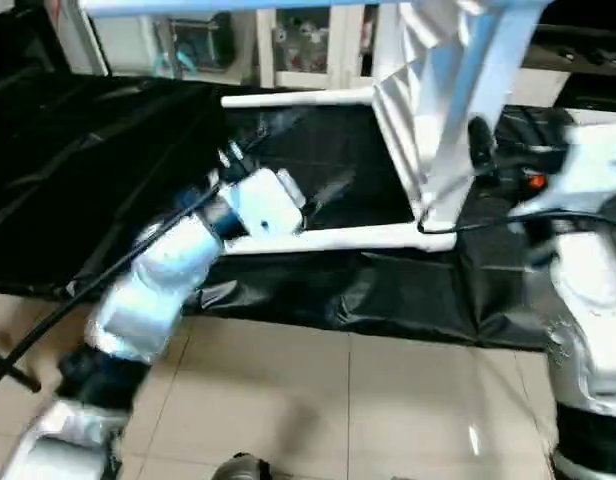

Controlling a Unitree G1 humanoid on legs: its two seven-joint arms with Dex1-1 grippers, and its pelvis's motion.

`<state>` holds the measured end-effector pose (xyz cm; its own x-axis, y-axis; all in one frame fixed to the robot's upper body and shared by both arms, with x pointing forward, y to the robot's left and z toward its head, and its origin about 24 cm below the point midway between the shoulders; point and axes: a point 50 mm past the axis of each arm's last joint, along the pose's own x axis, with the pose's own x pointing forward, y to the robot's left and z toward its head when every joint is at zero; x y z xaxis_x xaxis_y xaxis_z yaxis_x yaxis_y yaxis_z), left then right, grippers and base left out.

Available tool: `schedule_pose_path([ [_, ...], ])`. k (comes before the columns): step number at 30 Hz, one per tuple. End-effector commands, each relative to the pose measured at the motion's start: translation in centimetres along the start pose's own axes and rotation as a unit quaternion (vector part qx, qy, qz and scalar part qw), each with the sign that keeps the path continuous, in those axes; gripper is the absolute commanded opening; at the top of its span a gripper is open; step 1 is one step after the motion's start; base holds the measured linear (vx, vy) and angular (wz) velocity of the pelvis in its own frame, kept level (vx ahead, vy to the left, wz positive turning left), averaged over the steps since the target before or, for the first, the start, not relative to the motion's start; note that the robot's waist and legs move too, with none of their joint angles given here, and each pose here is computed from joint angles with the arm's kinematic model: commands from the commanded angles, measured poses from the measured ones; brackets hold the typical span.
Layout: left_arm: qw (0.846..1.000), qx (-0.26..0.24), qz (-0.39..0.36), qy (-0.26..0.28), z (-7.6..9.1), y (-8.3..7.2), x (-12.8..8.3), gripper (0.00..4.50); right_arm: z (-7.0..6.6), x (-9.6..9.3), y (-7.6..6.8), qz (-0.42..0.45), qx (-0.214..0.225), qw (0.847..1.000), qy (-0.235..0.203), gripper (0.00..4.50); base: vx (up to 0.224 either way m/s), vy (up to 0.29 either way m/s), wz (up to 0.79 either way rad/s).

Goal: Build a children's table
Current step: Flip table

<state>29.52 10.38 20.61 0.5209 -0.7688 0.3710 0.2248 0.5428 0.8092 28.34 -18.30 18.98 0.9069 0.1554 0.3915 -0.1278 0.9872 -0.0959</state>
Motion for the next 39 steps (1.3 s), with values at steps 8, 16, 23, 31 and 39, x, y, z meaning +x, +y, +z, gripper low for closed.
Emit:
schedule_pose_path([
  [8, 0.986, 0.151, 0.061, 0.03, -1.0, 5.1, 1.1, 4.5, -3.3, -2.1, 5.4, 0.207, 0.032, 0.973, 0.101, 4.45, 0.0, 0.0, 0.0],
  [16, 0.986, 0.102, 0.101, 0.082, -2.8, 5.7, 0.9, 4.5, -4.6, -2.6, 6.0, 0.185, 0.052, 0.971, 0.139, 4.45, -0.031, 0.011, -0.09],
  [23, 0.975, 0.172, 0.127, 0.062, -2.0, 7.5, 1.8, 4.5, -5.1, -2.5, 5.6, 0.16, 0.041, 0.975, 0.152, 4.45, -0.04, -0.057, 0.08],
  [31, 0.971, 0.208, 0.08, 0.092, -3.5, 8.5, 3.0, 4.5, -5.0, -1.7, 5.5, 0.153, 0.033, 0.977, 0.147, 4.45, -0.081, 0.015, 0.03],
  [39, 0.965, 0.223, 0.054, 0.132, -5.2, 8.9, 3.5, 4.5, -5.1, -1.5, 5.8, 0.158, 0.028, 0.976, 0.15, 4.45, -0.038, -0.01, 0.0],
])
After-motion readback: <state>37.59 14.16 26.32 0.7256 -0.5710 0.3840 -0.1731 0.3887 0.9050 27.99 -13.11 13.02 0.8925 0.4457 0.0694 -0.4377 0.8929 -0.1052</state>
